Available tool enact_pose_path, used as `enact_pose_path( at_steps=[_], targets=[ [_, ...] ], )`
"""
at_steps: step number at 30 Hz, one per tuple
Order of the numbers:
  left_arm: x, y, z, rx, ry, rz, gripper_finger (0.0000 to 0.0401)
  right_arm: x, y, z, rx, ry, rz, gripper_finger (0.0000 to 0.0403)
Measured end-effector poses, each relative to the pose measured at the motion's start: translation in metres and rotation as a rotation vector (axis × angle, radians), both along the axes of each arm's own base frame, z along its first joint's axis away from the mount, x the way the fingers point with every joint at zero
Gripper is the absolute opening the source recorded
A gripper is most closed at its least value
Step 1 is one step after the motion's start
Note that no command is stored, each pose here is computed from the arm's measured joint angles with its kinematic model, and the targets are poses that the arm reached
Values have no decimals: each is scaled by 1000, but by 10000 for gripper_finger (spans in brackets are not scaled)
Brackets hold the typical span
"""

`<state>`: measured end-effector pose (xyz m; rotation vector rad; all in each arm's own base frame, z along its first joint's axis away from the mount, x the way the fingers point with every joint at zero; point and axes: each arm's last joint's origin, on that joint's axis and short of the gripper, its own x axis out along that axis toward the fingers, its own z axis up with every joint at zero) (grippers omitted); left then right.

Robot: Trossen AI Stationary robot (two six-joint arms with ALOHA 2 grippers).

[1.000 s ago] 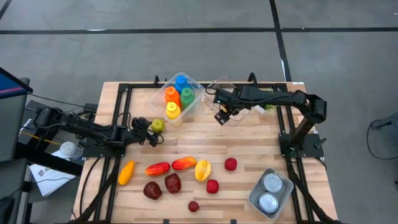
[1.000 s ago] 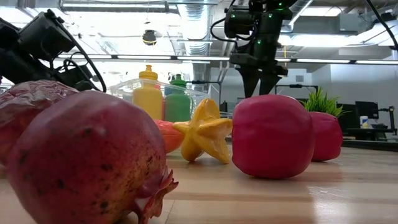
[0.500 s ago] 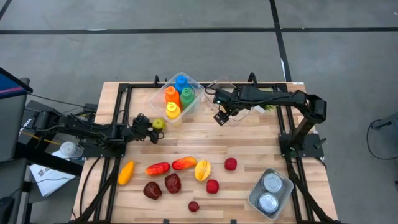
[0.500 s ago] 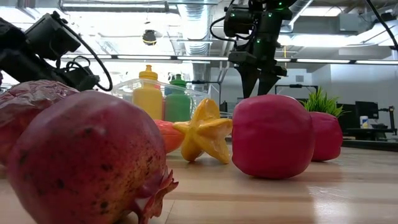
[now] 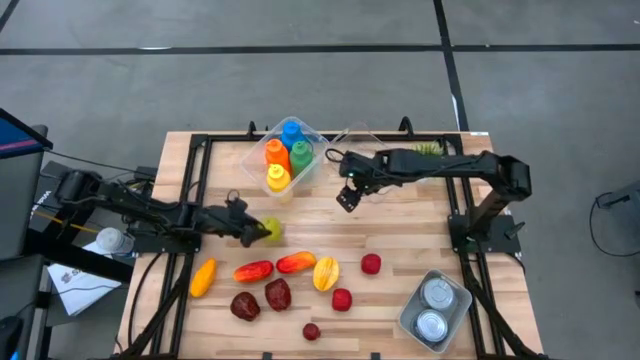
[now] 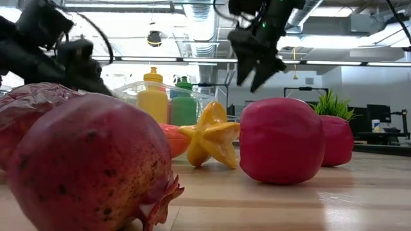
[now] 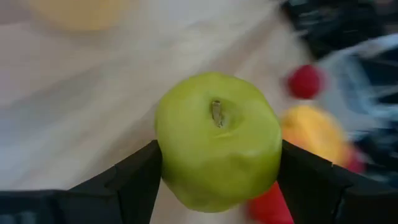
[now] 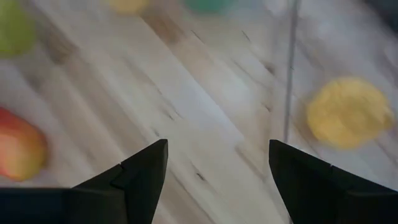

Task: Pick & Place Food Item
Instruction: Put the green apple into the right transparent bin

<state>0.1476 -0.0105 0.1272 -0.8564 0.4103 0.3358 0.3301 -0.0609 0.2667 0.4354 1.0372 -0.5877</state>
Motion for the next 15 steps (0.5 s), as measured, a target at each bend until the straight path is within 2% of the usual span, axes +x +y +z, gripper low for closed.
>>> enact_pose_path(
  at_steps=[4,8,10,15],
  targets=[
    [5,-9,12,-41,-133,-56,269,3,14,19,-41,-137,90,271],
    [8,-14,24,-116,-264,-60,269,6,30,40,-49,-291,203,271],
    [9,-15,33,-167,-365,-52,269,7,41,50,-65,-368,294,271],
    [10,-14,60,-216,-639,-48,269,9,67,68,-143,-497,474,271]
  ],
)
